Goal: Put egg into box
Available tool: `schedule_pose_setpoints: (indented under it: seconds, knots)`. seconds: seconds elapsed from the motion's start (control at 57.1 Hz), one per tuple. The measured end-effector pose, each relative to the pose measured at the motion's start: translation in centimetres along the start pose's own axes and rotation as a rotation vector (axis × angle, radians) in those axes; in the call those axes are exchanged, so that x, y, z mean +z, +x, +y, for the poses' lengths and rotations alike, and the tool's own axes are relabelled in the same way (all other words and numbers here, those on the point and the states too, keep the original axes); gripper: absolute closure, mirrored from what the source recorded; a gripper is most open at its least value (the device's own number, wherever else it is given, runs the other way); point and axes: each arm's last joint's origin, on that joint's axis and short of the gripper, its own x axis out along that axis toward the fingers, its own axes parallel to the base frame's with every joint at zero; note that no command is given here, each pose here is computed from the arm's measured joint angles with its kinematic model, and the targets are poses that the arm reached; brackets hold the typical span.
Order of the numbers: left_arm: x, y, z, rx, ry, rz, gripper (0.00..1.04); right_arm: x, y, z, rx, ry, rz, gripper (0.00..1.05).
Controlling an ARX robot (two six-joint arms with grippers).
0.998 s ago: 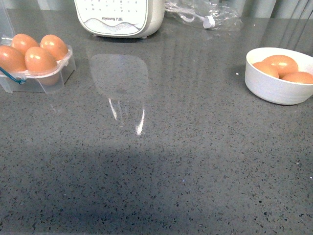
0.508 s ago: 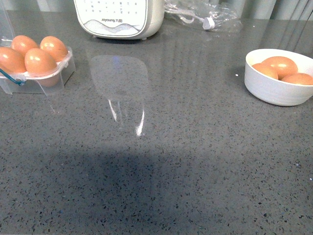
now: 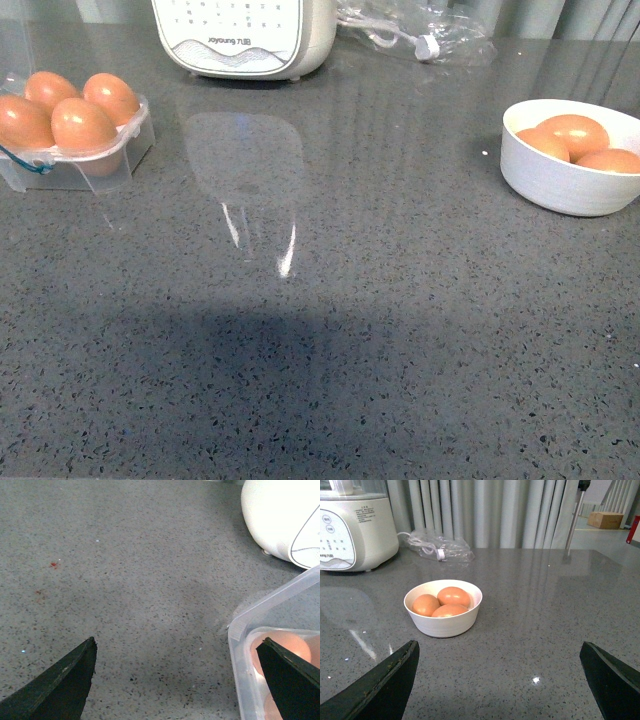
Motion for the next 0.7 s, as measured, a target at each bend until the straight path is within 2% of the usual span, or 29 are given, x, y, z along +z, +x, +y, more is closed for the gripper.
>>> schedule_pose_setpoints:
  seconds: [0.175, 0.403, 0.7]
  knots:
    - [-0.4, 0.0, -2.3, -0.060, -0.003, 0.007, 0.07, 0.0, 0.0, 0.0, 0.000, 0.000, 0.000, 0.07]
    - [0.3, -1.4, -5.3, -0.161, 0.020, -0.025, 0.07, 0.0, 0.0, 0.0, 0.000, 0.000, 0.000, 0.07]
    - [0.0, -1.9, -6.8, -0.209, 0.035, -0.012, 0.07, 0.0, 0.0, 0.0, 0.000, 0.000, 0.000, 0.07]
